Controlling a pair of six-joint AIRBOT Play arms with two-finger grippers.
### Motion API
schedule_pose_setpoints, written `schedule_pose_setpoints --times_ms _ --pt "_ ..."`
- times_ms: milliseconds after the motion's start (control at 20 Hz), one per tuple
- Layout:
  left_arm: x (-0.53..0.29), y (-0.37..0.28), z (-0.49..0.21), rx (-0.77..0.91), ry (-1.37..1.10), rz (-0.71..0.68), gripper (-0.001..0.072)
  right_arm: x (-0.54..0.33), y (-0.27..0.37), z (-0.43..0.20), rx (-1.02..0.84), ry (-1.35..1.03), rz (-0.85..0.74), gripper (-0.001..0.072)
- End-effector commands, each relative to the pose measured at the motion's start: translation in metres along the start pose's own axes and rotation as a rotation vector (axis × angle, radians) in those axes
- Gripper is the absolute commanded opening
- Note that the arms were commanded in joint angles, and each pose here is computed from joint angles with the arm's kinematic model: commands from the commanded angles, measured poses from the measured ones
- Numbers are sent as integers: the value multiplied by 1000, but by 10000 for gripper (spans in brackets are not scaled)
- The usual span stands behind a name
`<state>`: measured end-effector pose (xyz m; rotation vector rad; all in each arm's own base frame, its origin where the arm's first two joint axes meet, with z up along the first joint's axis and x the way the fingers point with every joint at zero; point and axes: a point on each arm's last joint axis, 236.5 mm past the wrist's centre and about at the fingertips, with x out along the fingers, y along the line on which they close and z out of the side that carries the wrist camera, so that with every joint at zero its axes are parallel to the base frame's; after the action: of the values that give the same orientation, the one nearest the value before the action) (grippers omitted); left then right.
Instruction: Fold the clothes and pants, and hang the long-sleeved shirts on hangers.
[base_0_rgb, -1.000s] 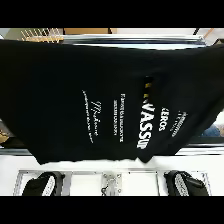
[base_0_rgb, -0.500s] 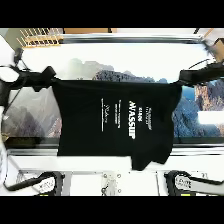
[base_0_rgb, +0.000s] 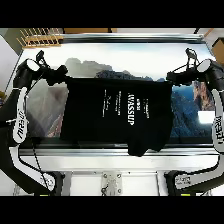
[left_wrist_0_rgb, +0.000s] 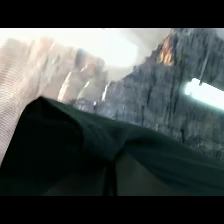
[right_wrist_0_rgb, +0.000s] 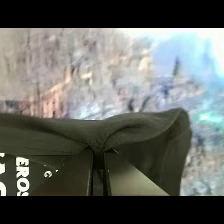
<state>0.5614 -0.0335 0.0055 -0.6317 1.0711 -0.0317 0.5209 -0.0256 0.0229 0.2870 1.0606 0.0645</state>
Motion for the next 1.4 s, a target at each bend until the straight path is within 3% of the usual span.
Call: schedule_pose_setpoints --times_ms 0,500,750,800,850,900,1100,1200,1350 --pt "-3 8 -5 14 23 19 6 -3 -14 -9 -21 18 -51 10" --pt "17 75 -122 -23 181 147 6 18 -33 -142 22 250 -91 12" --pt "26 90 -152 -48 239 170 7 24 -31 -163 50 293 -72 32" --pt "24 88 -149 -46 231 167 71 24 -28 -162 60 290 -62 151" --pt "19 84 -145 -40 215 160 345 24 -24 -160 74 285 -45 433" --pt "11 78 -139 -29 191 152 501 21 -21 -157 78 275 -36 547" --pt "-64 90 -123 34 116 222 506 -41 -15 -125 26 148 -46 535" --pt "-98 128 -154 -9 150 336 506 -80 -10 -117 15 82 -48 535" --pt "-113 172 -222 -146 210 386 507 -122 2 -103 -18 -32 -46 535"
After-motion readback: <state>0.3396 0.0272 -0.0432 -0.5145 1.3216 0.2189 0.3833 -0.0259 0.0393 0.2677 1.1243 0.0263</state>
